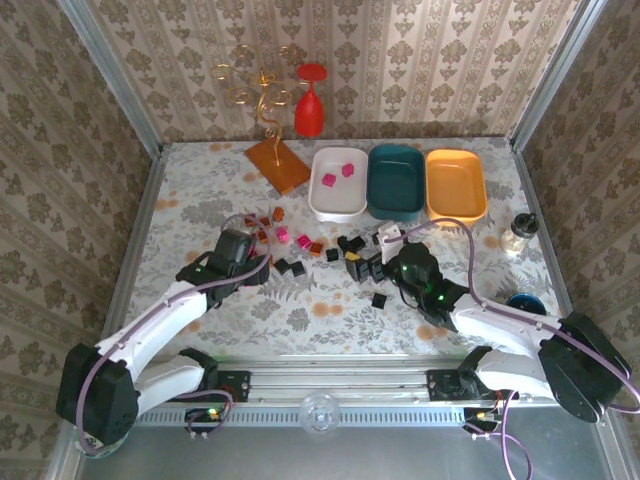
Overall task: Sort the legos into containers by color
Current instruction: Pick up the lego from the middle-left of the table.
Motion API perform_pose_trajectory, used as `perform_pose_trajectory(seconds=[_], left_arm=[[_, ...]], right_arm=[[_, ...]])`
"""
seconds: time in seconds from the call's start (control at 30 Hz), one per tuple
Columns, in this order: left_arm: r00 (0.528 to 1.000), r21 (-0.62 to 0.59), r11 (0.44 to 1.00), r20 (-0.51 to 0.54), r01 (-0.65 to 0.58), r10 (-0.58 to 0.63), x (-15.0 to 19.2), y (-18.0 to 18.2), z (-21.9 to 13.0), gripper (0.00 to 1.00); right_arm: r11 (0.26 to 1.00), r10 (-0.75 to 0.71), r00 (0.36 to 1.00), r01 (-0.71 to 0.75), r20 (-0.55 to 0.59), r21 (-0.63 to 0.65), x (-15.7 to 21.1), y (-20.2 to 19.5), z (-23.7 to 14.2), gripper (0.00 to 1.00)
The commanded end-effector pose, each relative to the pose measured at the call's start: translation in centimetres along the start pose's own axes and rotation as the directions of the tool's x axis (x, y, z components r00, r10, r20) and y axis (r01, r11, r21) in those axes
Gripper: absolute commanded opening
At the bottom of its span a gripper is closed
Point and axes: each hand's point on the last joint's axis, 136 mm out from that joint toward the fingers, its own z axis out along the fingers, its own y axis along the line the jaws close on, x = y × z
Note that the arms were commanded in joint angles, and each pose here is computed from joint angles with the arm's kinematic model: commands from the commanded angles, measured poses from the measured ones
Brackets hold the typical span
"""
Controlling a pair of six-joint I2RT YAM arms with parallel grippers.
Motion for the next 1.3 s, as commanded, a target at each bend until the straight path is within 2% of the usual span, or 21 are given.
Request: perform_pose_trajectory(seconds=[0.0, 0.3, 0.33, 0.67, 0.93, 1.03, 1.2, 1.27], left_arm=[[0.995, -0.007, 0.996, -0.044, 0.087, -0.088, 1.1, 0.5, 0.8, 0.78], [0.991, 0.013, 0.996, -0.1, 0.086, -0.085, 1.0, -0.8, 4.3, 0.77], [0.989, -0.009, 0.995, -0.106, 0.104, -0.104, 0.9, -0.1, 4.8, 0.76], [0.986, -0.007, 0.995, -0.133, 0.102, -0.102, 1.1, -0.6, 7.1, 0.62], [0.991, -0.009, 0.997, -0.108, 0.077, -0.078, 0.8, -0.7, 6.9, 0.42], [0.995, -0.029, 0.998, -0.077, 0.061, -0.063, 0.1, -0.4, 6.4, 0.39], [0.999, -0.011, 1.0, -0.049, -0.002, 0.002, -0.4, -2.1, 5.3, 0.34], [0.999, 0.006, 0.999, -0.006, -0.039, 0.039, -1.4, -3.5, 4.0, 0.34]], right_arm=[[0.989, -0.05, 0.999, 0.048, -0.016, -0.14, -0.3, 3.2, 0.7, 0.99], [0.989, -0.074, 0.996, 0.068, -0.041, -0.129, 0.1, 3.4, 1.0, 1.0], [0.99, -0.074, 0.996, 0.069, -0.042, -0.123, 0.0, 3.3, 1.0, 1.0], [0.992, -0.075, 0.996, 0.069, -0.053, -0.104, 0.2, 3.1, 1.2, 1.0], [0.994, -0.077, 0.994, 0.07, -0.074, -0.089, 0.6, 2.8, 1.6, 1.0], [0.994, -0.077, 0.994, 0.07, -0.075, -0.087, 0.6, 2.8, 1.6, 1.0], [0.995, -0.077, 0.994, 0.071, -0.077, -0.073, 0.6, 2.5, 1.6, 1.0], [0.996, -0.075, 0.994, 0.071, -0.075, -0.051, 0.5, 2.1, 1.5, 1.0]])
